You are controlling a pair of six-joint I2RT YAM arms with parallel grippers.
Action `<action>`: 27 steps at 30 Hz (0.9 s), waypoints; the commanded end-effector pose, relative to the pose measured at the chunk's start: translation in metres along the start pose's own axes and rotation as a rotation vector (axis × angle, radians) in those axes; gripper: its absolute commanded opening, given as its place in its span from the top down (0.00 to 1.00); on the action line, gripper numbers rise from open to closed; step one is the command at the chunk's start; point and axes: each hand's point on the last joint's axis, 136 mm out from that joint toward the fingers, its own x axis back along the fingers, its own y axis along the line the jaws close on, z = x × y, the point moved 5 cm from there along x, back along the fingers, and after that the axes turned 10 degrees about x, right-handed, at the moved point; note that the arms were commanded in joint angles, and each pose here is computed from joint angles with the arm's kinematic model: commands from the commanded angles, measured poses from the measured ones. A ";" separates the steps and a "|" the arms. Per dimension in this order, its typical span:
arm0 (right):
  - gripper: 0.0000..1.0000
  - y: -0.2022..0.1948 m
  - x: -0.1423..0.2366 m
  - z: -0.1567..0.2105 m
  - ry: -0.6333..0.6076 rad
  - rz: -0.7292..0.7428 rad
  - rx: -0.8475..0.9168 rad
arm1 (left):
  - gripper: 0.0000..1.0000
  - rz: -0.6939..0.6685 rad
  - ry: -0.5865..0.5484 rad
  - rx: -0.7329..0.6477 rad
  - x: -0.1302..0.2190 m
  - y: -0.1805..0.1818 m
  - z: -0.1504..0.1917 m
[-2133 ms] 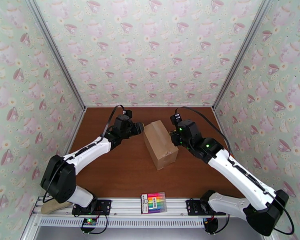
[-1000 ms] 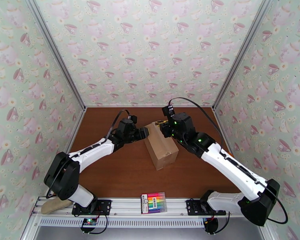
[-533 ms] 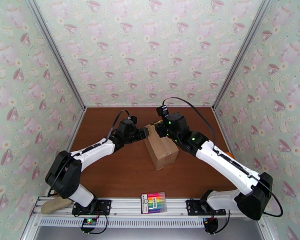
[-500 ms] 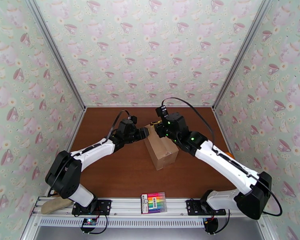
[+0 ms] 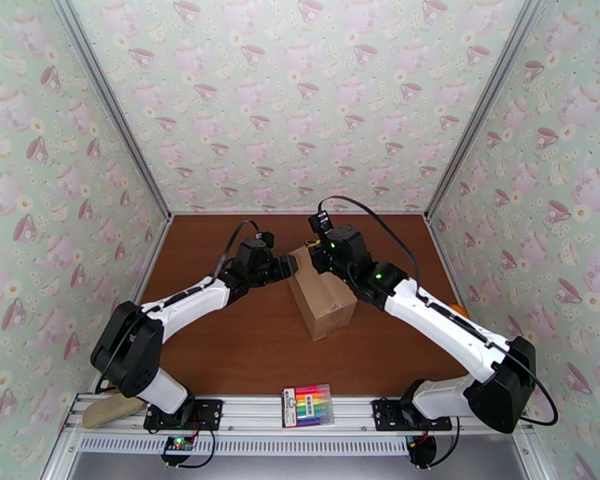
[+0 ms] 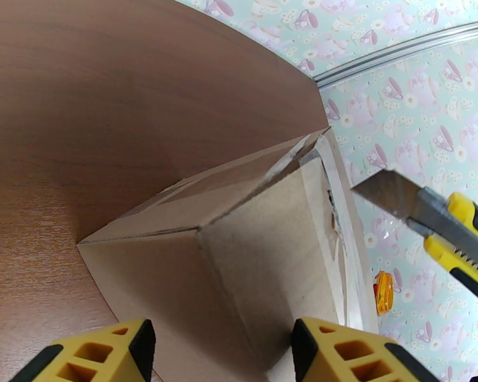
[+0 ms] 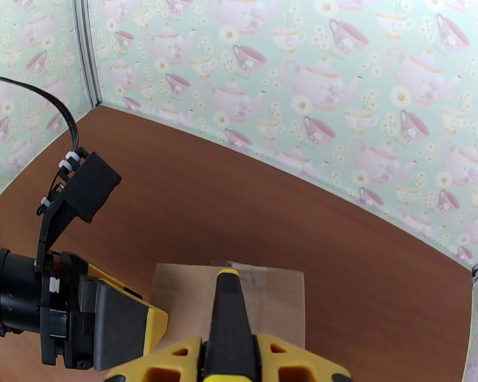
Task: Unpack the express box
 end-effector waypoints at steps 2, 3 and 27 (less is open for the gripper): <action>1.00 -0.003 -0.004 -0.012 -0.032 0.031 0.013 | 0.37 -0.046 0.047 0.015 -0.007 0.015 0.012; 1.00 -0.002 -0.004 -0.011 -0.030 0.030 0.013 | 0.38 -0.046 0.046 0.015 -0.006 0.015 0.012; 1.00 0.004 -0.015 0.011 0.043 0.019 0.043 | 0.38 -0.060 0.041 0.016 -0.008 0.017 0.011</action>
